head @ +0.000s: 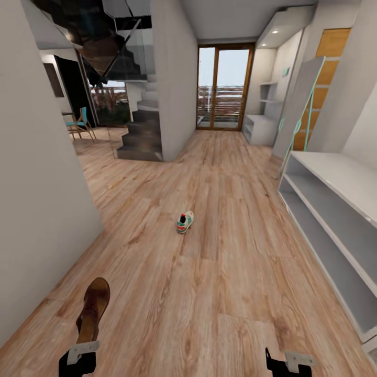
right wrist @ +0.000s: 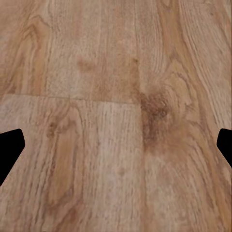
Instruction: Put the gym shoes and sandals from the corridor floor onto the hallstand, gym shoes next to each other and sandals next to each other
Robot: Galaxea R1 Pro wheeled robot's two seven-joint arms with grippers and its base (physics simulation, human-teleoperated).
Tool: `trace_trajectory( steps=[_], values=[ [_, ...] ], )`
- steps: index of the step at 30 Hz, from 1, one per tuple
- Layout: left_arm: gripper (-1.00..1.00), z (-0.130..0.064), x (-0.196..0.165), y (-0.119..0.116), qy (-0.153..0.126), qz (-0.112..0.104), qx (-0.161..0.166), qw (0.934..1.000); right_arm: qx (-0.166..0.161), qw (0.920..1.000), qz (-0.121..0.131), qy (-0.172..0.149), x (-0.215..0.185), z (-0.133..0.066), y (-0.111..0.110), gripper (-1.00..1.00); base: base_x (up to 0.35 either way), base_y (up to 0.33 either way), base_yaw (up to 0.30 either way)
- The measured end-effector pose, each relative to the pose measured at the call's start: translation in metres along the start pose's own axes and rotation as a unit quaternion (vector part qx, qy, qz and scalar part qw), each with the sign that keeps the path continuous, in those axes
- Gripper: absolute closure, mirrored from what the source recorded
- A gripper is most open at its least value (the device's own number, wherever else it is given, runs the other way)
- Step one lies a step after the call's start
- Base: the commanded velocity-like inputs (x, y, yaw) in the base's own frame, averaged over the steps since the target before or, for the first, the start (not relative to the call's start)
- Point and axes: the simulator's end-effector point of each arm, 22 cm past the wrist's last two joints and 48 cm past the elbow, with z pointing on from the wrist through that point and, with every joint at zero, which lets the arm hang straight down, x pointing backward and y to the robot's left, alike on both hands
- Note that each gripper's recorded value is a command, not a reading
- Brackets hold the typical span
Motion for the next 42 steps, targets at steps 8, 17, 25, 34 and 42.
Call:
trace_trajectory(
  steps=[8,17,25,34,42],
  values=[
    [1.00,0.0000,0.0001,-0.0001,0.000,0.000,0.000,1.0000,0.000,1.0000,0.000,0.001,0.0005,-0.0001,-0.0002,-1.00,0.333,0.074,0.000],
    [1.00,0.0000,0.0001,-0.0001,0.000,0.000,0.000,1.0000,0.000,1.0000,0.001,0.001,0.0007,-0.0002,0.0001,-1.00,0.334,0.074,0.000],
    [1.00,0.0000,0.0003,-0.0003,0.000,0.000,0.000,1.0000,0.000,1.0000,0.001,0.001,0.0007,-0.0002,0.0001,-1.00,0.334,0.079,0.000],
    [1.00,0.0000,0.0003,-0.0006,0.001,0.001,0.001,1.0000,0.001,1.0000,0.000,0.000,0.0004,-0.0001,-0.0004,-1.00,0.334,0.118,-0.010],
    [1.00,0.0000,0.0004,-0.0010,0.001,0.001,0.002,1.0000,0.001,1.0000,0.000,0.001,0.0005,-0.0002,-0.0004,-1.00,0.334,0.133,-0.210]
  ],
)
